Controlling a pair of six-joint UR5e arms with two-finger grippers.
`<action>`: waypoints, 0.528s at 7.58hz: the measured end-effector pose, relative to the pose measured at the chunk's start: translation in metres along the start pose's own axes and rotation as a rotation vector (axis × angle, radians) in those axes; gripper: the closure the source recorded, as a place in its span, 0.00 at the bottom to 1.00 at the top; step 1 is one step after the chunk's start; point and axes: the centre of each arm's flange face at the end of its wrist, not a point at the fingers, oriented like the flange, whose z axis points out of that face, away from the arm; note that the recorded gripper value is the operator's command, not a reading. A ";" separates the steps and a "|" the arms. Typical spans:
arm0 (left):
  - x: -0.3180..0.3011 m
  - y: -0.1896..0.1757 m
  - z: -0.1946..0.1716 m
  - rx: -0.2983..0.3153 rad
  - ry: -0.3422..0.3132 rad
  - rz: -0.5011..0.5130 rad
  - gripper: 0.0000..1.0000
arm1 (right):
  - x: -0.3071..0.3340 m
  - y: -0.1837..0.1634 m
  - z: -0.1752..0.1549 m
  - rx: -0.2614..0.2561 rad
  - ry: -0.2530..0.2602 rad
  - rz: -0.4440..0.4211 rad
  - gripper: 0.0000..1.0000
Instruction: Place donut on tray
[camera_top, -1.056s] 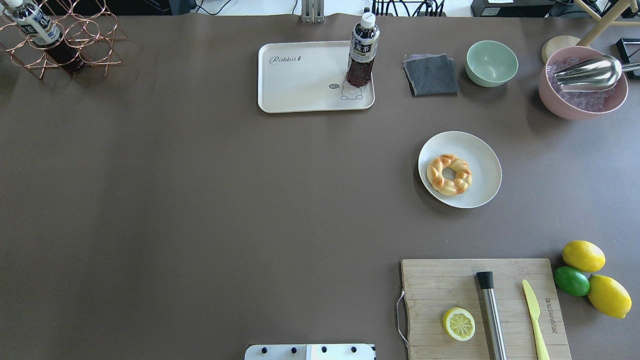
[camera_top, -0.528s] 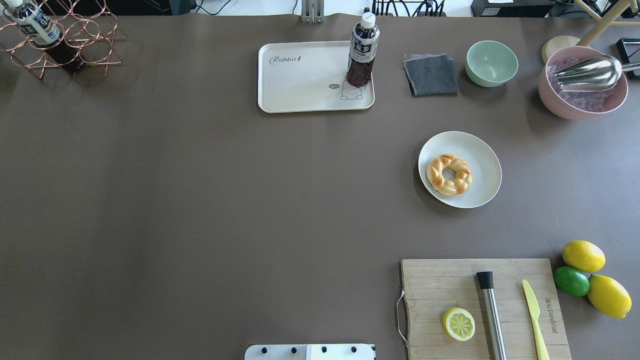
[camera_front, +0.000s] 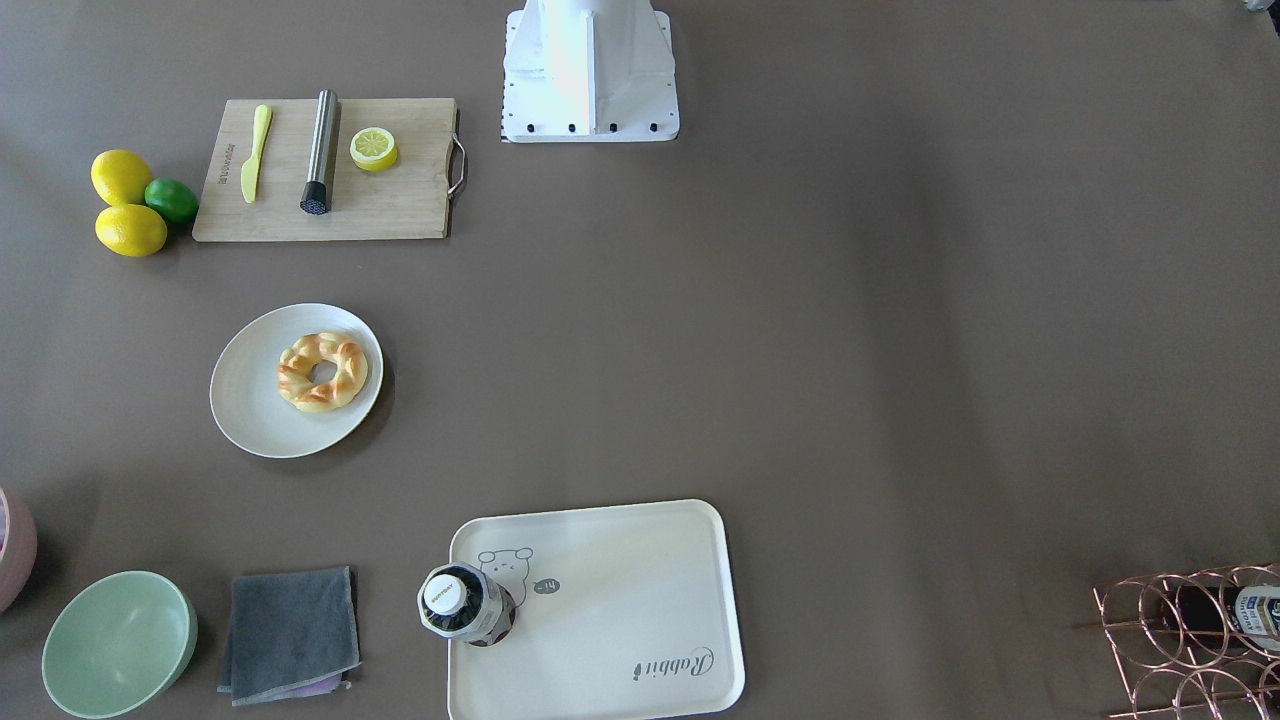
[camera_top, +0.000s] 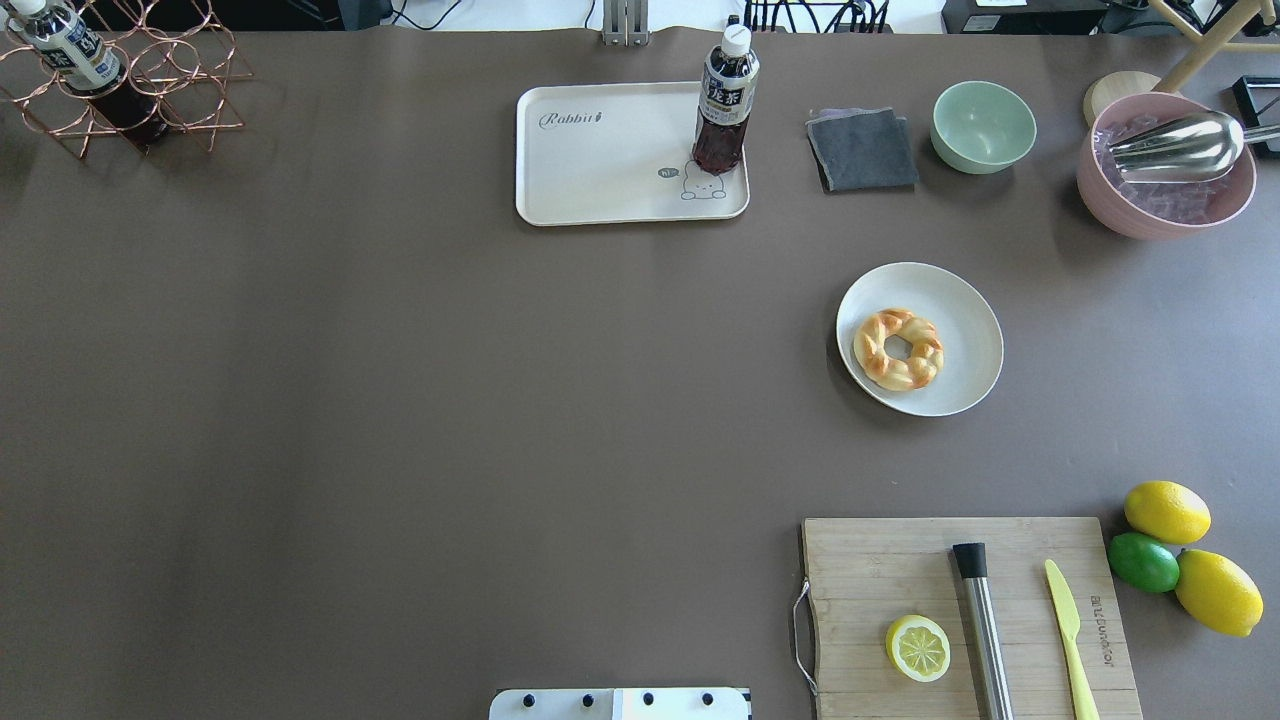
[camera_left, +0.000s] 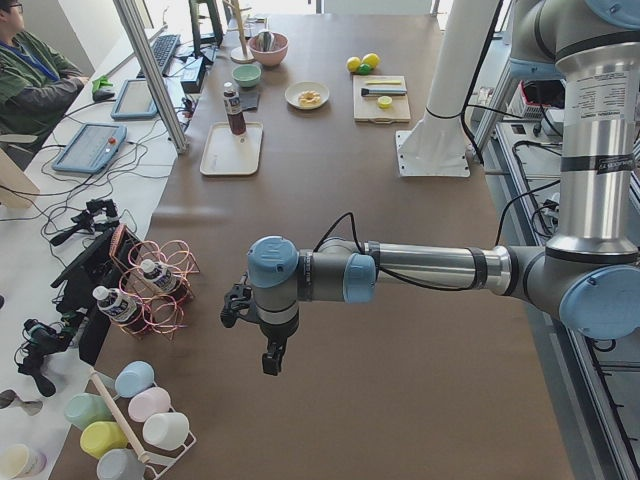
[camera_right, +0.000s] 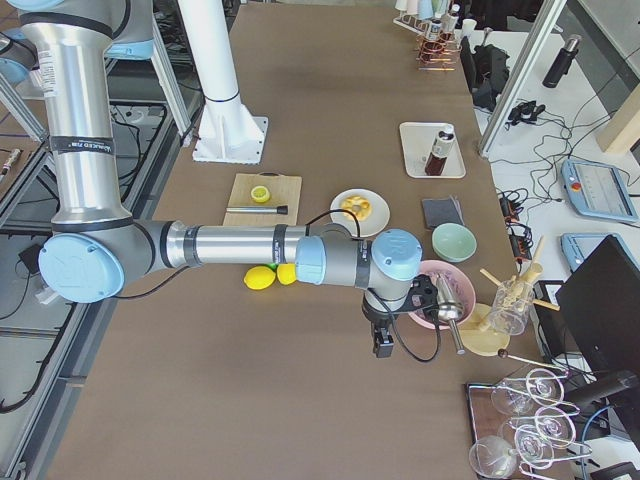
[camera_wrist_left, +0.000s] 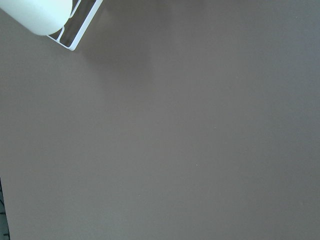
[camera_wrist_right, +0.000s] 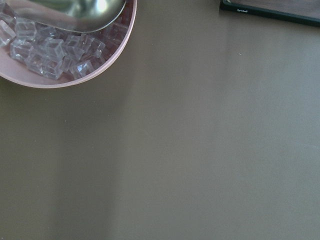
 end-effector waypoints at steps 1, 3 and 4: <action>-0.001 0.000 0.001 0.012 0.001 0.009 0.01 | 0.000 0.000 0.000 0.001 0.000 0.000 0.00; -0.001 0.001 0.003 0.018 0.005 0.016 0.01 | -0.009 -0.008 -0.011 0.020 0.011 -0.023 0.00; 0.001 -0.003 0.000 0.024 0.005 0.023 0.01 | -0.019 -0.013 -0.023 0.043 0.018 -0.044 0.00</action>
